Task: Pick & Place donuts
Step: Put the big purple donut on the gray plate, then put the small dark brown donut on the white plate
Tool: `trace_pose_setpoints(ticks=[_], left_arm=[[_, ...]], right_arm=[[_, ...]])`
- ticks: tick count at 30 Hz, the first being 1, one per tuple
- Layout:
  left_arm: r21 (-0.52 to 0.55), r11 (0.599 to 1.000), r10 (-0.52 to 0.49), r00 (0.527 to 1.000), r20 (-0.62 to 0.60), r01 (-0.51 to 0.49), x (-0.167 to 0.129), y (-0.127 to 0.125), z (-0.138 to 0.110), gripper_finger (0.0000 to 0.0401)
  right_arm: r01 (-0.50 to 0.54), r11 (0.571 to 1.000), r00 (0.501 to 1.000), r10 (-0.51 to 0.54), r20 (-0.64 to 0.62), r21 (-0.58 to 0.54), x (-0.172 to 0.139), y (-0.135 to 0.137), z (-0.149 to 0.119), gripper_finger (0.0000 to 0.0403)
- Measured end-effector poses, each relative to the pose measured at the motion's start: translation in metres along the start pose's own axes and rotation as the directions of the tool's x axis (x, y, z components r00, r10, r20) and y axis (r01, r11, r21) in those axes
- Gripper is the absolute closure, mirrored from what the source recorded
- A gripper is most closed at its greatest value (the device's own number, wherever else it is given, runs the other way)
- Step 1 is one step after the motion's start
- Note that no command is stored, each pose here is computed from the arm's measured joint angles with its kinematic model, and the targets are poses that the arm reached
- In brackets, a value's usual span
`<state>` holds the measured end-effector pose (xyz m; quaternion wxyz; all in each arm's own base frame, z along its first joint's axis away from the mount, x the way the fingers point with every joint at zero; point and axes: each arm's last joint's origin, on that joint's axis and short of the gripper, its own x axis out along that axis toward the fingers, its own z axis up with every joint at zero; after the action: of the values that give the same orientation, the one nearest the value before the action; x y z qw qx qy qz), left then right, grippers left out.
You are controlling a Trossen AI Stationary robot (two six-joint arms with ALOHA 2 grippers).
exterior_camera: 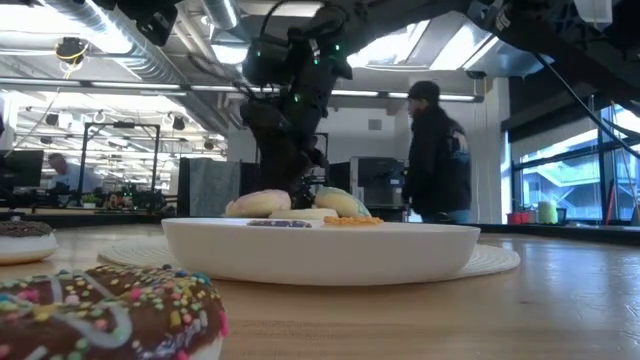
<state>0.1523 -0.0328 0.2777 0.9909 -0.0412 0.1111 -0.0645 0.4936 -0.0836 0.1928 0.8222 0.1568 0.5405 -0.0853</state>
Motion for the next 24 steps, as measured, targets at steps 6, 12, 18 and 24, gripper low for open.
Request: trace_pose_setpoints(ticks=[6, 12, 18, 24], left_arm=[[0.0, 1.0, -0.001, 1.0, 0.0, 0.001, 0.0, 0.0, 0.0, 0.0318], [-0.015, 1.0, -0.002, 1.0, 0.0, 0.002, 0.0, 0.0, 0.0, 0.0322], [-0.062, 0.998, -0.001, 1.0, -0.014, 0.0, 0.001, 0.0, -0.004, 0.0318], [-0.105, 0.994, -0.011, 0.999, -0.038, 0.007, 0.003, 0.001, -0.012, 0.0319]], right_arm=[[-0.007, 1.0, 0.999, 0.008, 0.042, -0.024, -0.033, 0.006, 0.015, 0.0242], [0.003, 0.995, 1.0, -0.005, -0.013, -0.101, -0.076, 0.021, 0.008, 0.0242], [0.221, 0.953, 0.975, -0.216, 0.045, -0.207, -0.094, 0.065, -0.027, 0.0242], [0.118, 0.955, 0.991, -0.096, 0.094, -0.271, -0.094, 0.098, -0.085, 0.0242]])
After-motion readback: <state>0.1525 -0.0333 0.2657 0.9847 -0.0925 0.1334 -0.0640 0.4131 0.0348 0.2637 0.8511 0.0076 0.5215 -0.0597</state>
